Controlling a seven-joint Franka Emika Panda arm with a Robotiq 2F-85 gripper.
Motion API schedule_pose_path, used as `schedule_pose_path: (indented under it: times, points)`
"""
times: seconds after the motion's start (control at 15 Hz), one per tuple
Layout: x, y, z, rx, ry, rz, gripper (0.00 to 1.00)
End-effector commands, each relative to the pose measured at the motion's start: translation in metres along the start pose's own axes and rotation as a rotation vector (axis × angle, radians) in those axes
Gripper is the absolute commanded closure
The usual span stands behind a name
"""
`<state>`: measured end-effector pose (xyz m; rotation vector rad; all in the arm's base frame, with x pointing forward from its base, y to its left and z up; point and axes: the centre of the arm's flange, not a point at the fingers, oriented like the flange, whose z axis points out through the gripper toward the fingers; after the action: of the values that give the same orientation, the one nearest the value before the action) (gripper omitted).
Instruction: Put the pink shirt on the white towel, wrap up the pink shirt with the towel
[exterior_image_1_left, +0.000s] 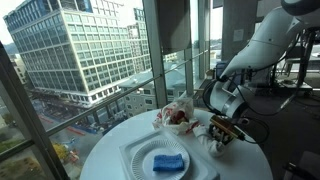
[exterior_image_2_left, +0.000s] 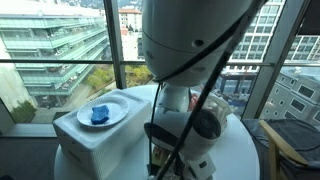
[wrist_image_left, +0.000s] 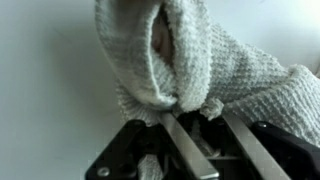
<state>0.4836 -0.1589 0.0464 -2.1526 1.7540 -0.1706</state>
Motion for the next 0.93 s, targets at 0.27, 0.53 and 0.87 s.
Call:
schedule_pose_path:
  times: [0.27,0.53,0.87]
  points:
    - [-0.048,0.010,-0.041,-0.191,0.185,-0.128,0.34]
    - [-0.085,0.019,-0.085,-0.277,0.349,-0.207,0.05]
    - [-0.115,0.019,-0.124,-0.310,0.501,-0.394,0.00]
